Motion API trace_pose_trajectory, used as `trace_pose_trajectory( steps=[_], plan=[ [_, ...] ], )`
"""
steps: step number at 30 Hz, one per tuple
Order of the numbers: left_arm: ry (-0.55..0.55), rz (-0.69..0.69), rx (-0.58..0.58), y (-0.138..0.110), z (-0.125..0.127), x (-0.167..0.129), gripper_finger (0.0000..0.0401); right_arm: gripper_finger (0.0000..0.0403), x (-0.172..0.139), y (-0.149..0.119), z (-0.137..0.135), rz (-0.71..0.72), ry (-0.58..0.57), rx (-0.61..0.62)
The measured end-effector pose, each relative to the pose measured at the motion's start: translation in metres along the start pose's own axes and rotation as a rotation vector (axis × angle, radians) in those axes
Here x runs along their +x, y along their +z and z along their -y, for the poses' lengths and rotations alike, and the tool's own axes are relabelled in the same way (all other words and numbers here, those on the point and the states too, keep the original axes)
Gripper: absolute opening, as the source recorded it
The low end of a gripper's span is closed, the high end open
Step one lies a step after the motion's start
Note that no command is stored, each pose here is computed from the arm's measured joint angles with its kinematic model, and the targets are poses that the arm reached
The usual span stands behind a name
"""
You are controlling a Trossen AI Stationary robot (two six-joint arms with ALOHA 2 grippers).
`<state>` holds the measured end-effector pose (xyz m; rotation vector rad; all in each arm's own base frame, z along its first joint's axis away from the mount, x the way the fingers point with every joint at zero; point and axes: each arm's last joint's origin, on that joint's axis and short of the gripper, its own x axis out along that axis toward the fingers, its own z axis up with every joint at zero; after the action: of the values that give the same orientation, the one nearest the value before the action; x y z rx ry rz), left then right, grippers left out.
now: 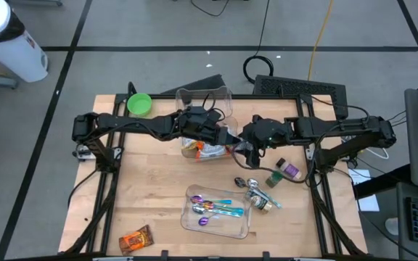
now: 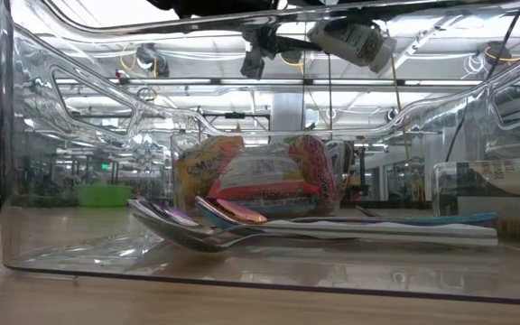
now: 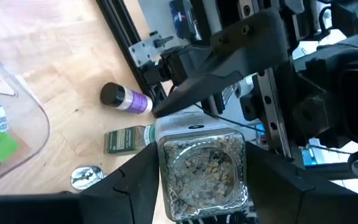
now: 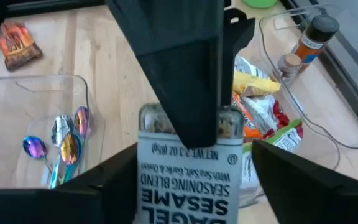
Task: Pick & Place Food Item
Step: Put the white seasoning bottle into the top transparent bin
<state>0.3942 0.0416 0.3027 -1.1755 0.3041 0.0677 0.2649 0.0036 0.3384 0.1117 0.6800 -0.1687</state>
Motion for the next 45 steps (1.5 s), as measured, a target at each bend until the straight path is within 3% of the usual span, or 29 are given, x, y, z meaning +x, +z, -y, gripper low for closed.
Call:
trace_pose_trajectory(
  steps=[4, 9, 21, 32, 38, 45],
  plan=[
    [-0.002, 0.004, -0.003, 0.001, 0.000, 0.000, 0.0206, 0.0310, 0.000, 0.001, 0.000, 0.016, -0.006, -0.002],
    [-0.005, -0.002, 0.008, 0.000, 0.000, 0.000, 0.0206, 0.0303, -0.002, 0.001, 0.000, 0.017, 0.002, -0.009],
    [-0.015, -0.011, 0.039, 0.003, -0.001, -0.001, 0.0206, 0.0294, -0.043, 0.003, 0.005, 0.127, 0.034, 0.000],
    [-0.252, 0.023, 0.078, 0.026, 0.014, -0.009, 0.0206, 0.0294, -0.094, 0.004, 0.016, 0.323, -0.046, -0.004],
    [-0.287, 0.036, 0.084, 0.028, 0.017, -0.010, 0.0206, 0.0295, -0.116, 0.009, 0.018, 0.466, -0.034, -0.015],
    [-0.371, 0.027, 0.108, 0.032, 0.023, -0.015, 0.0206, 0.0295, -0.124, 0.008, 0.018, 0.513, -0.020, -0.003]
  ],
)
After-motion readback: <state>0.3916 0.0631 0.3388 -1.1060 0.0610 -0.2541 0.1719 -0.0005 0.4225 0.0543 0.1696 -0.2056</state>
